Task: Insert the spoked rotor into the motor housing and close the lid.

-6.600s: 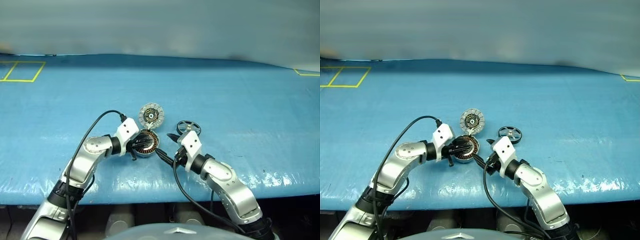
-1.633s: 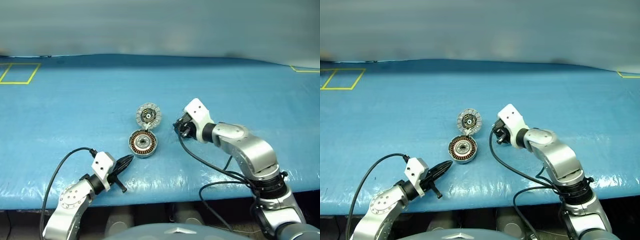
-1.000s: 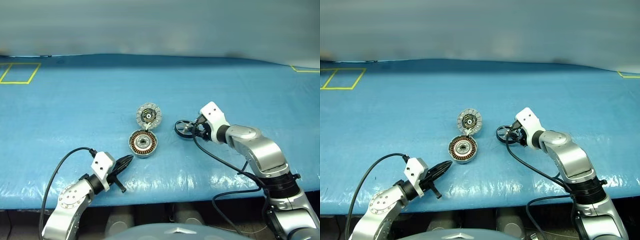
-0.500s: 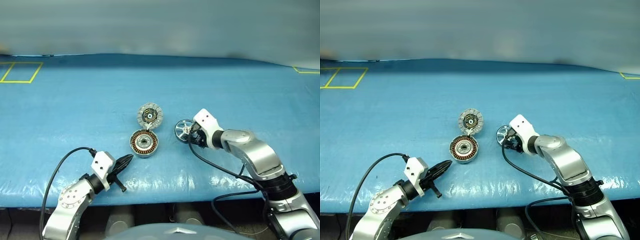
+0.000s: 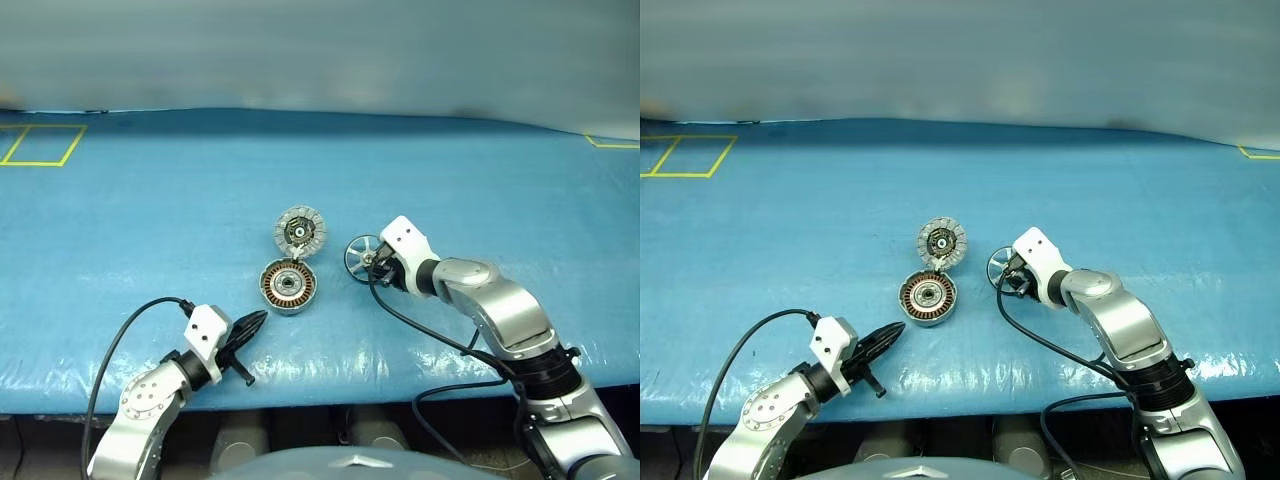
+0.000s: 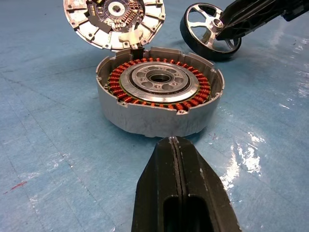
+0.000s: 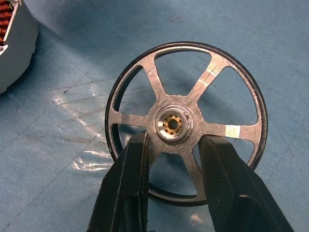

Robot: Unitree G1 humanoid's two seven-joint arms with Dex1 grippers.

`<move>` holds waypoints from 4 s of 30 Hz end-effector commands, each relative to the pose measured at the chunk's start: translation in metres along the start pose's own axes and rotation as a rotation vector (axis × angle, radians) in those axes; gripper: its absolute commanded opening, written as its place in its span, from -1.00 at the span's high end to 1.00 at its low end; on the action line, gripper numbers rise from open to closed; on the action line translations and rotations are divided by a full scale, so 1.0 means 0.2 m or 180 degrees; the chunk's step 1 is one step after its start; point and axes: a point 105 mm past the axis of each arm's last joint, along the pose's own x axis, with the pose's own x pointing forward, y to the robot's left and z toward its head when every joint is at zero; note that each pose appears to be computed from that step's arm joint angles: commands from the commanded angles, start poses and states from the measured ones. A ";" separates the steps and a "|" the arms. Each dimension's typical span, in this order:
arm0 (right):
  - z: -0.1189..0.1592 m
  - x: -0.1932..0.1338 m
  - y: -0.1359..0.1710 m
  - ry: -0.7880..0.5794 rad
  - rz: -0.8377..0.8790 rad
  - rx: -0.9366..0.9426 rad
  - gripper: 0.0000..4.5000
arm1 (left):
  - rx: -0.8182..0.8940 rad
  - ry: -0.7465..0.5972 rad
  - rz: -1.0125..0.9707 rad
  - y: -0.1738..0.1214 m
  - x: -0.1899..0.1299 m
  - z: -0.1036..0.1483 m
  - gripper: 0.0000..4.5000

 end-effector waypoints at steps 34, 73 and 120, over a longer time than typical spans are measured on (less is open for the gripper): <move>0.40 -0.04 0.55 -0.0603 0.1539 -0.0390 0.47 | 0.0038 -0.0065 0.0071 0.02 -0.03 0.03 1.00; 0.31 0.07 0.55 -0.0361 0.1538 -0.0323 0.47 | 0.0330 -0.0158 0.0236 0.02 -0.03 0.01 1.00; 0.30 0.12 0.57 -0.0158 0.1491 -0.0400 0.48 | 0.0291 -0.0183 0.0212 0.01 -0.02 0.02 1.00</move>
